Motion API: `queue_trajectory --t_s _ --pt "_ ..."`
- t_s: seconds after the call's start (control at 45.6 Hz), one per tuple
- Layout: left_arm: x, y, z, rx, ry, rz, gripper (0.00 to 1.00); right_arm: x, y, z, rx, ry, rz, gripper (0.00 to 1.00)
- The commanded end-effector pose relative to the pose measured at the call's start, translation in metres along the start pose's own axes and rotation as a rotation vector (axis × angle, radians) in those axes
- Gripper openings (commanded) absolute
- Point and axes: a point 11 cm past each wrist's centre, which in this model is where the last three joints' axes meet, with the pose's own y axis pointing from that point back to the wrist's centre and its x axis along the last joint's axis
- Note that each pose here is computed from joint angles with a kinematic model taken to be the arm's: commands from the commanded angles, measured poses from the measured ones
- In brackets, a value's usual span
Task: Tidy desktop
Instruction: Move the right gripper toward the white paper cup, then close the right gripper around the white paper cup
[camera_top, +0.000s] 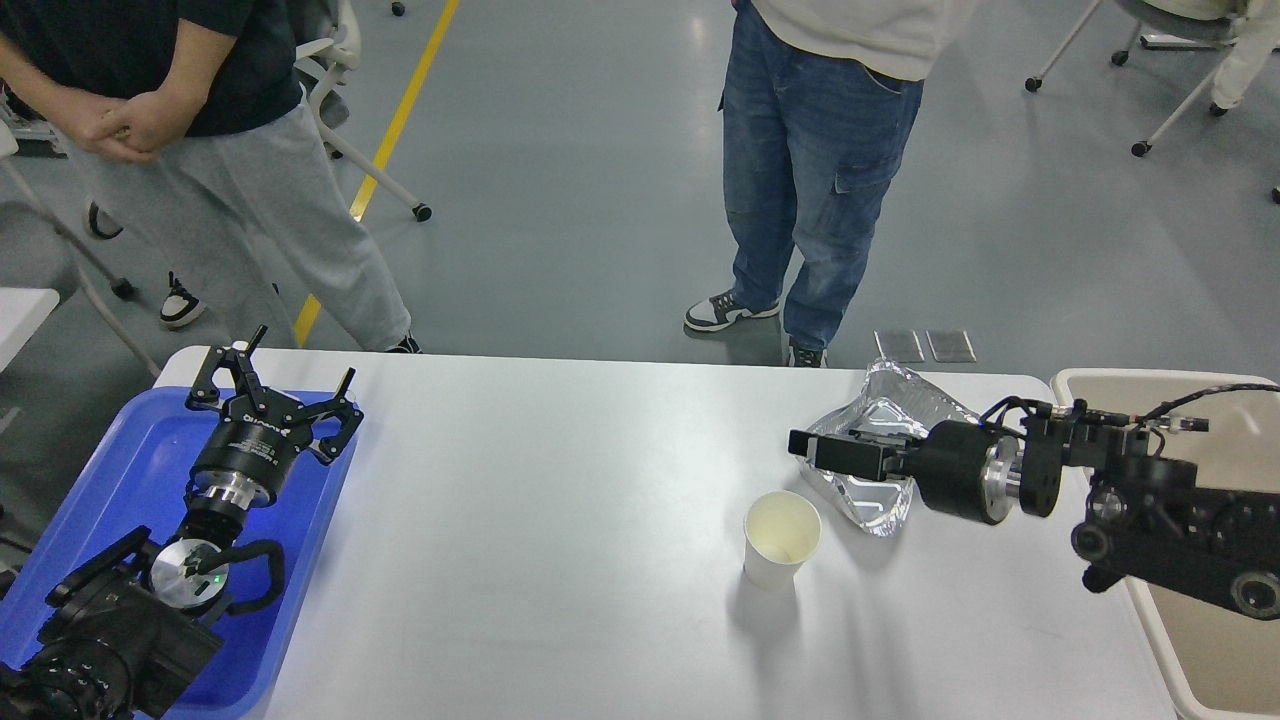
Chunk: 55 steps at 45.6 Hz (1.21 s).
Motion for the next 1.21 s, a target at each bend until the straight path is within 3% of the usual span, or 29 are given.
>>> queue_trajectory --t_s 0.0,0.153,0.373,0.636,0.745,0.877,0.943,1.118,1.184 --pt "0.0 0.0 0.0 -0.001 0.001 -0.001 1.0 -0.018 -0.02 -0.01 0.02 0.159 -0.095 1.0" --pt "0.0 0.0 0.0 0.0 0.001 0.001 1.0 -0.019 -0.034 -0.006 0.005 0.196 -0.104 0.99" --pt "0.0 0.0 0.0 0.0 0.001 0.001 1.0 -0.055 -0.041 0.013 -0.033 0.27 -0.214 0.94" --pt "0.0 0.0 0.0 0.0 0.001 0.001 1.0 -0.061 -0.044 0.024 -0.051 0.307 -0.194 0.92" --pt "0.0 0.0 0.0 -0.001 -0.001 0.001 1.0 -0.06 -0.044 0.026 -0.057 0.31 -0.183 0.73" --pt "0.0 0.0 0.0 0.0 0.001 0.001 1.0 -0.058 -0.043 0.029 -0.065 0.314 -0.18 0.32" --pt "0.0 0.0 0.0 -0.001 -0.001 0.001 1.0 -0.058 -0.043 0.029 -0.068 0.315 -0.178 0.17" --pt "0.0 0.0 0.0 0.0 0.001 0.001 1.0 -0.054 -0.044 0.029 -0.066 0.322 -0.173 0.01" --pt "0.0 0.0 -0.001 0.002 0.001 0.001 1.0 -0.054 -0.044 0.029 -0.066 0.321 -0.171 0.0"
